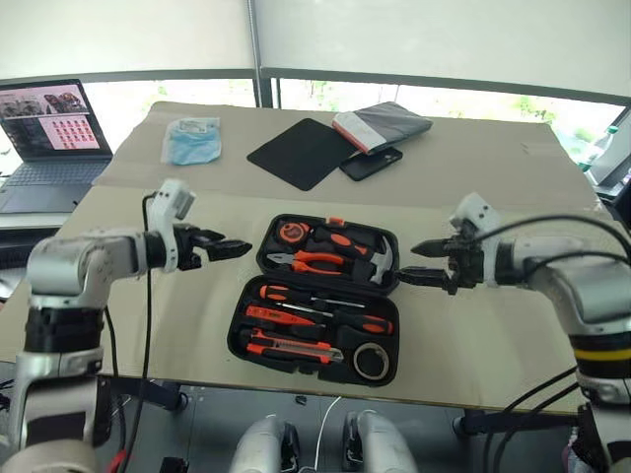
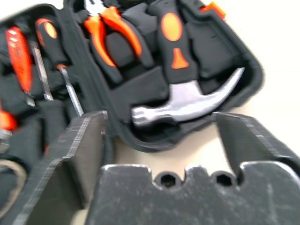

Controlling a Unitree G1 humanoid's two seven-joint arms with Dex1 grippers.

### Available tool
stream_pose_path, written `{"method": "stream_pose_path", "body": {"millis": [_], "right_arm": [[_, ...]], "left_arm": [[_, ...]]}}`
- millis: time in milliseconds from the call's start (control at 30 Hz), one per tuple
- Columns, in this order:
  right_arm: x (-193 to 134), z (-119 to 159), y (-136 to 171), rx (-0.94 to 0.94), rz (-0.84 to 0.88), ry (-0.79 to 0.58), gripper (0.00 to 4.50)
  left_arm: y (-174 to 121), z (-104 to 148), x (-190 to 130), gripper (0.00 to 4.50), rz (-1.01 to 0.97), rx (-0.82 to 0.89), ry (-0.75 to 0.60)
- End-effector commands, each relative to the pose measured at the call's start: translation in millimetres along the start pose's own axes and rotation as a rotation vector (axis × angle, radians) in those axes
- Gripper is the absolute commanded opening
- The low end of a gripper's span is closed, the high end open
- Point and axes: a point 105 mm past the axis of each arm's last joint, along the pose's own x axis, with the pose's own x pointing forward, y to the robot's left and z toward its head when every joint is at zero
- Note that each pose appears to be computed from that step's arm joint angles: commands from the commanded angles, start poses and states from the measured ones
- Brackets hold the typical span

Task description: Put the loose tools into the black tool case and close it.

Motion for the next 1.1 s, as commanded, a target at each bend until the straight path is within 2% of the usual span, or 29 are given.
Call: {"method": "stream_pose_path", "body": {"millis": [33, 167, 400, 433, 533, 633, 700, 733, 767, 833, 933, 1000, 1100], "right_arm": [[8, -2, -16, 0.159, -0.080, 0.069, 4.48], [20, -4, -27, 0.179, -0.162, 0.115, 4.48], [26, -1, -37, 0.310, -0.233, 0.106, 4.48], [26, -3, -40, 0.326, -0.251, 0.112, 3.96], [25, -10, -45, 0.342, -0.293, 0.132, 3.06], [29, -15, -45, 0.380, -0.308, 0.147, 2.02], [32, -19, -43, 0.416, -0.306, 0.156, 1.36], [32, -21, -43, 0.430, -0.308, 0.158, 1.22], [34, -24, -42, 0.456, -0.304, 0.165, 0.72], [35, -26, -40, 0.487, -0.300, 0.168, 0.08], [37, -28, -38, 0.498, -0.300, 0.172, 0.00], [38, -22, -38, 0.501, -0.289, 0.118, 0.00], [37, 17, -38, 0.341, -0.239, -0.128, 0.00]], "left_arm": [[8, 2, 17, 4.50, 0.049, 0.006, 0.031], [13, 0, 32, 4.50, 0.063, 0.004, 0.065], [16, 3, 42, 4.50, 0.056, 0.011, 0.080], [16, 2, 43, 4.50, 0.055, 0.012, 0.084], [19, 2, 46, 4.50, 0.060, 0.007, 0.085], [21, -7, 53, 3.76, 0.062, -0.017, 0.107], [23, -10, 56, 2.98, 0.055, -0.046, 0.112], [23, -10, 57, 2.84, 0.053, -0.058, 0.111], [23, -10, 58, 2.32, 0.046, -0.078, 0.104], [23, -9, 59, 1.81, 0.036, -0.102, 0.097], [22, -8, 58, 0.78, 0.023, -0.129, 0.084], [21, 0, 57, 0.05, -0.003, -0.162, 0.013], [17, 19, 49, 0.05, -0.071, -0.148, -0.172]]}}
